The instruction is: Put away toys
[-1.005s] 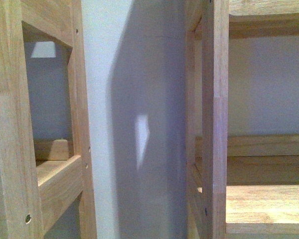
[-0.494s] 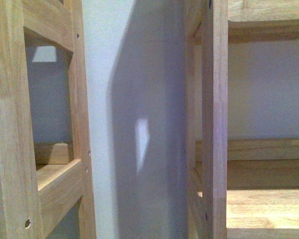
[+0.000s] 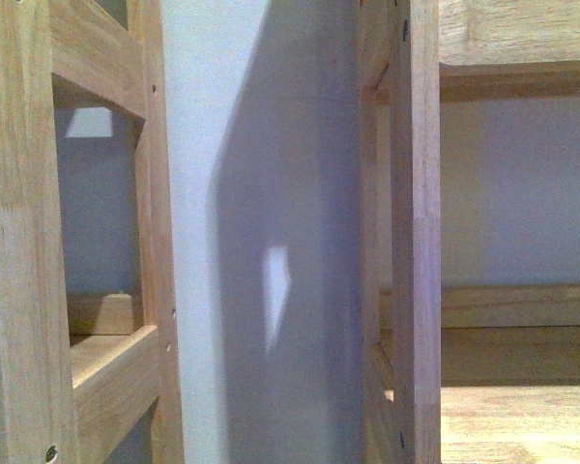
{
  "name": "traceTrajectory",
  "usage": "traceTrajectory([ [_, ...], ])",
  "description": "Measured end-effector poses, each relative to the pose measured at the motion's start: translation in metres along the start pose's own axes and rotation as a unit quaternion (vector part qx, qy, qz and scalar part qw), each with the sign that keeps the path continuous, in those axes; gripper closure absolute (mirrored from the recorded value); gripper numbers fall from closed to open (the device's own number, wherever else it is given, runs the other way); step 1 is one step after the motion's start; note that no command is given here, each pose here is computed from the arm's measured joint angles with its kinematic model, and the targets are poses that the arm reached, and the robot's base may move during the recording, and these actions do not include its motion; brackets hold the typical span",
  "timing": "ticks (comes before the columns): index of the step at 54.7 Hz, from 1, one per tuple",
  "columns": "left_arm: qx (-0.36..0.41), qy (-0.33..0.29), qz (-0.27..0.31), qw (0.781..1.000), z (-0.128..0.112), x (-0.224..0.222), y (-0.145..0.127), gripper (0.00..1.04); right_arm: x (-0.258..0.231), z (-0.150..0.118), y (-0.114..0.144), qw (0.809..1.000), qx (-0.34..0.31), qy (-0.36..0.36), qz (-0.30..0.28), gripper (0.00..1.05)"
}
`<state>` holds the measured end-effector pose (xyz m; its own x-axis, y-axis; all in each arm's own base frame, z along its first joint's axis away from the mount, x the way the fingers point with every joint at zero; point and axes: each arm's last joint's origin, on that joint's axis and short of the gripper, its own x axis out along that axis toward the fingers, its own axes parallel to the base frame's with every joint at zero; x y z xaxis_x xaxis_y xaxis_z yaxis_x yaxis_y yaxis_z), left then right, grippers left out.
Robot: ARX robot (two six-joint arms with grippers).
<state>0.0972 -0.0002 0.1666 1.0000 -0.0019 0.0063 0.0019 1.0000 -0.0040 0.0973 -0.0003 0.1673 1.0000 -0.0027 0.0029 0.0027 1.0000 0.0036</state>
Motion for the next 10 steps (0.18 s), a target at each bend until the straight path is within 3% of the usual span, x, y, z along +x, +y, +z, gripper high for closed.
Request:
traceTrajectory([
  [10, 0.000, 0.000, 0.000, 1.000, 0.0000, 0.0000, 0.0000, 0.06, 0.0000, 0.0000, 0.0000, 1.000, 0.000, 0.000, 0.000, 0.02],
])
